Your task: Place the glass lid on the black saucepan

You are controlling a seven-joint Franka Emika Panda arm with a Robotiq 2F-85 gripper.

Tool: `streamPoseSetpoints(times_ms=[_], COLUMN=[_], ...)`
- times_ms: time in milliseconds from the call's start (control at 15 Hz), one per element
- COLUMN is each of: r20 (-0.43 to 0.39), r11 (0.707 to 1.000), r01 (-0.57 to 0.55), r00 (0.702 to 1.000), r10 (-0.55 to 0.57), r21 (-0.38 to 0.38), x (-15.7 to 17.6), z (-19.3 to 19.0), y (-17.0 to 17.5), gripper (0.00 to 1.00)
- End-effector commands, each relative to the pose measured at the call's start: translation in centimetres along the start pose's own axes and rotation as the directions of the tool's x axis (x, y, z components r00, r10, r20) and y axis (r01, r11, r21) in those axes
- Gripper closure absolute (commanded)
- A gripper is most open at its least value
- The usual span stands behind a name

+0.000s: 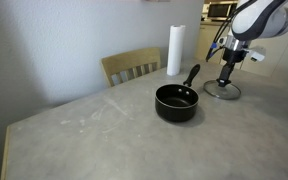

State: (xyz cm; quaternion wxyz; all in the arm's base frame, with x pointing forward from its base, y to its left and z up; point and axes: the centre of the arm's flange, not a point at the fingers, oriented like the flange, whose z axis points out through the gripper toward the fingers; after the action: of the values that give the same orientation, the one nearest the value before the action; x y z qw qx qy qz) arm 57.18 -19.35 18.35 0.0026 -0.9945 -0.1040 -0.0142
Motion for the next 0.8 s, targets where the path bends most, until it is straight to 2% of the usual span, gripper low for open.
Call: streamPoseSetpoints(times_ms=[0, 200, 267, 467, 733], r20=[0.004, 0.002, 0.001, -0.001, -0.001], r11=[1.0, 1.0, 1.0, 1.0, 0.999], r01=[0.014, 0.015, 0.016, 0.019, 0.038], r00=[1.0, 1.0, 1.0, 1.0, 0.999], r10=[-0.014, -0.015, -0.016, -0.019, -0.038], r21=[0.003, 0.002, 0.001, 0.001, -0.005], x=[0.55, 0.64, 0.66, 0.69, 0.39], z=[0.44, 0.33, 0.3, 0.21, -0.33], y=[0.55, 0.58, 0.62, 0.7, 0.83], gripper=[0.36, 0.51, 0.63, 0.83, 0.84])
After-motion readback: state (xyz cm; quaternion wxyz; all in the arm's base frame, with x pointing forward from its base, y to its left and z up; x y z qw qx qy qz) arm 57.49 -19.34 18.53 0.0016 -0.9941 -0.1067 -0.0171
